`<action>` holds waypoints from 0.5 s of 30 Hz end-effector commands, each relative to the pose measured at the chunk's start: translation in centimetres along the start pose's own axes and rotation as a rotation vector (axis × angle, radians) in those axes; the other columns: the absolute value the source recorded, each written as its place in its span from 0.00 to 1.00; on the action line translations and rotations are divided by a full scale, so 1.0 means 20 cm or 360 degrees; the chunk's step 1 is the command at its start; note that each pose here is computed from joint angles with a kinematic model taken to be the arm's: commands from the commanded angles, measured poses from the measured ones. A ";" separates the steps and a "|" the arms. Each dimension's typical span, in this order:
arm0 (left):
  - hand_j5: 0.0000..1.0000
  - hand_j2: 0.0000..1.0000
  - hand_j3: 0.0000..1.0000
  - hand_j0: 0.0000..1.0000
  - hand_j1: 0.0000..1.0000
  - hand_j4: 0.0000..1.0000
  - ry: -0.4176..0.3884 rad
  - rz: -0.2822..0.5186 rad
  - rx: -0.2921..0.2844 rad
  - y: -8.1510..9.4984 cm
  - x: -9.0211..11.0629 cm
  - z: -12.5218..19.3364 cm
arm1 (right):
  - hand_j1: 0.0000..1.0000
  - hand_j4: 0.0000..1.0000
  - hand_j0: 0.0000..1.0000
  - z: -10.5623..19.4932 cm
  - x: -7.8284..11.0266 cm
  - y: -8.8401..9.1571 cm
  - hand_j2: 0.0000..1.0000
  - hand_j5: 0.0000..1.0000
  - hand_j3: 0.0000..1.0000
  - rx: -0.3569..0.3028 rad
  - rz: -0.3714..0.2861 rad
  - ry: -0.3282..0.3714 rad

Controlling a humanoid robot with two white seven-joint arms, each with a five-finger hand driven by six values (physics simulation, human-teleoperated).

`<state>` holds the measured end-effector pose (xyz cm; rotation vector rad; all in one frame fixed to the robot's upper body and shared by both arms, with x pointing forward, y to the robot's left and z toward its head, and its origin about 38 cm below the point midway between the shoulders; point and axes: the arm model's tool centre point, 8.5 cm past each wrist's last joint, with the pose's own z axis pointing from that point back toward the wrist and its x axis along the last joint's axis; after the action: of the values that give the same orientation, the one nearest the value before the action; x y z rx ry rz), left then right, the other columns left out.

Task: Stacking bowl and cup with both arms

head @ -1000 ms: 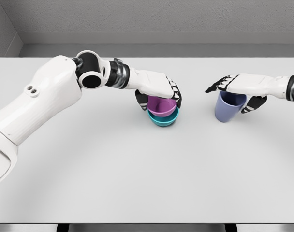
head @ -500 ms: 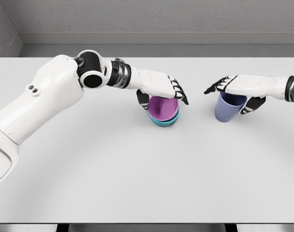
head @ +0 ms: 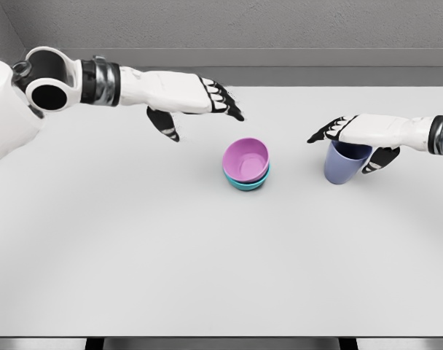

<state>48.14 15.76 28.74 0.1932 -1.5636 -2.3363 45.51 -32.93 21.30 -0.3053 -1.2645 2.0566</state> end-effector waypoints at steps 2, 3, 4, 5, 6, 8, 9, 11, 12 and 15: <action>1.00 1.00 1.00 1.00 1.00 1.00 0.0040 0.0091 0.0078 -0.03 -0.03 0.15 | 1.00 1.00 1.00 0.01 0.00 0.00 1.00 1.00 1.00 -0.0004 -0.0007 0.0004; 1.00 1.00 1.00 1.00 1.00 1.00 0.0044 0.0118 0.0089 -0.06 -0.04 0.15 | 1.00 1.00 1.00 0.01 0.00 0.00 1.00 1.00 1.00 -0.0004 -0.0007 0.0004; 1.00 1.00 1.00 1.00 1.00 1.00 0.0047 0.0128 0.0092 -0.07 -0.04 0.16 | 1.00 1.00 1.00 0.01 0.00 0.00 1.00 1.00 1.00 -0.0004 -0.0006 0.0002; 1.00 1.00 1.00 1.00 1.00 1.00 0.0084 0.0156 0.0099 -0.10 -0.07 0.20 | 1.00 1.00 1.00 0.01 0.00 0.00 1.00 1.00 1.00 -0.0004 -0.0006 0.0002; 1.00 1.00 1.00 1.00 1.00 1.00 0.0120 0.0190 0.0121 -0.13 -0.09 0.25 | 1.00 1.00 1.00 0.01 0.00 0.00 1.00 1.00 1.00 -0.0004 -0.0006 0.0002; 1.00 1.00 1.00 1.00 1.00 1.00 0.0159 0.0198 0.0190 -0.11 -0.11 0.31 | 1.00 1.00 1.00 0.01 0.00 0.00 1.00 1.00 1.00 -0.0006 -0.0006 0.0003; 1.00 1.00 1.00 1.00 1.00 1.00 0.0176 0.0239 0.0169 -0.18 -0.12 0.31 | 1.00 1.00 1.00 0.01 0.00 0.00 1.00 1.00 1.00 -0.0006 -0.0006 0.0003; 1.00 1.00 1.00 1.00 1.00 1.00 0.0173 0.0289 0.0148 -0.25 -0.12 0.29 | 1.00 1.00 1.00 0.01 0.00 0.00 1.00 1.00 1.00 -0.0005 -0.0004 0.0003; 1.00 1.00 1.00 1.00 1.00 1.00 0.0169 0.0301 0.0147 -0.27 -0.12 0.28 | 1.00 1.00 1.00 0.01 -0.01 0.00 1.00 1.00 1.00 -0.0007 -0.0004 0.0004; 1.00 1.00 1.00 1.00 1.00 1.00 0.0178 0.0304 0.0146 -0.27 -0.13 0.29 | 1.00 1.00 1.00 0.02 -0.01 -0.01 1.00 1.00 1.00 -0.0016 -0.0001 0.0006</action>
<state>47.70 23.28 25.66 0.1794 -1.5591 -2.0901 45.51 -33.13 21.48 -0.3106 -1.2663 2.0562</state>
